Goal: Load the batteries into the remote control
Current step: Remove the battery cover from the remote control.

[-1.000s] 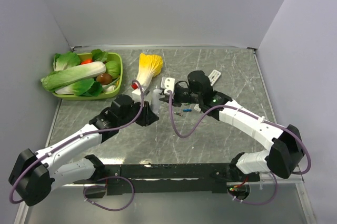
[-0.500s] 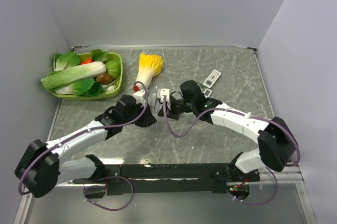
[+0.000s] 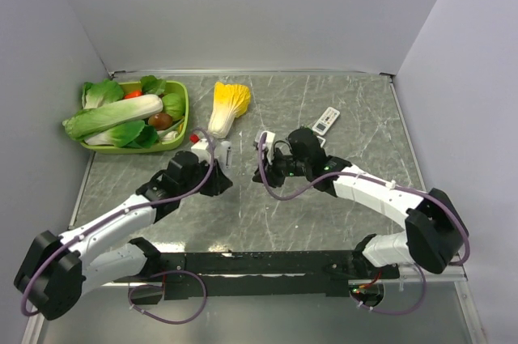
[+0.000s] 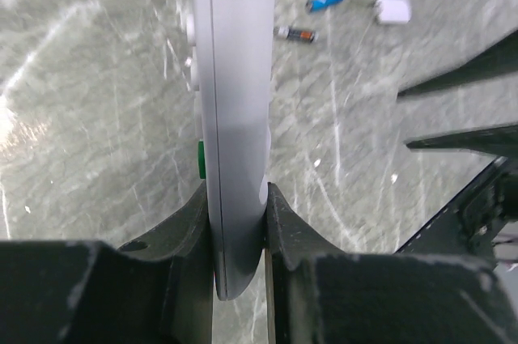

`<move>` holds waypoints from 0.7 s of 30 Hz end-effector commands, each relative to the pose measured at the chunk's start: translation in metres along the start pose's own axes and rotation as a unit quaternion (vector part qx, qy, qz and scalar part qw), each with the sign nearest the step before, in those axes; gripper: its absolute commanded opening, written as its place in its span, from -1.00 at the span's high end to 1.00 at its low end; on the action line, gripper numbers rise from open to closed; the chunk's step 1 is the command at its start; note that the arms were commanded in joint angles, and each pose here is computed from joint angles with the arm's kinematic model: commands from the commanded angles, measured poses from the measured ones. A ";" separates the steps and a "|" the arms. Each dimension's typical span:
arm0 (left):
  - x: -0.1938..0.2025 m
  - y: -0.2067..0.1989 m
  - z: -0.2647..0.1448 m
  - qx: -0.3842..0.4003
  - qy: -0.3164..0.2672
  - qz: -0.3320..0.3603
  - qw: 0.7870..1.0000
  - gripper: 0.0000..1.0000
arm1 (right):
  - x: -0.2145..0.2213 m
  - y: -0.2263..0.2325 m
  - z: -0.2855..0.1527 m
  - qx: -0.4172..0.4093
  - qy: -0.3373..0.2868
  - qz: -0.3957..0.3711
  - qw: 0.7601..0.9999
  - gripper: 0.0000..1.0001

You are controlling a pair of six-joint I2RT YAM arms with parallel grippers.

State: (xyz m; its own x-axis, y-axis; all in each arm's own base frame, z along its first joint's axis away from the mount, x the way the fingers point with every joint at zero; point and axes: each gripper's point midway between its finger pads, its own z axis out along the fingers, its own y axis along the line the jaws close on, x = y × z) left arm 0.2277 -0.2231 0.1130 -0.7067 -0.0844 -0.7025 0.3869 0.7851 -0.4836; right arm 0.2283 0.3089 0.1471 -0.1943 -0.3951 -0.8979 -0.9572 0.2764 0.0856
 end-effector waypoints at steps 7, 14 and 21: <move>-0.043 -0.037 -0.037 0.115 -0.141 -0.022 0.983 0.98 | -0.023 -0.014 -0.045 0.090 -0.014 0.168 0.982 -1.00; -0.042 -0.062 -0.070 0.209 -0.196 -0.003 0.958 0.98 | -0.045 -0.017 -0.063 0.122 -0.047 0.266 0.955 -1.00; -0.032 -0.082 -0.093 0.291 -0.222 0.011 0.931 0.98 | -0.039 -0.032 -0.064 0.124 -0.005 0.267 0.956 -1.00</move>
State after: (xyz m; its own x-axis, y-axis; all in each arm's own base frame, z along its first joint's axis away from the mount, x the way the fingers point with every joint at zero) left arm 0.1815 -0.2207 0.1882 -0.4842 -0.3726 -0.7916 0.6337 0.4745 -0.6110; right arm 0.2406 0.2617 0.1882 -0.6144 -0.1412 -0.7762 -0.6653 0.6216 0.4135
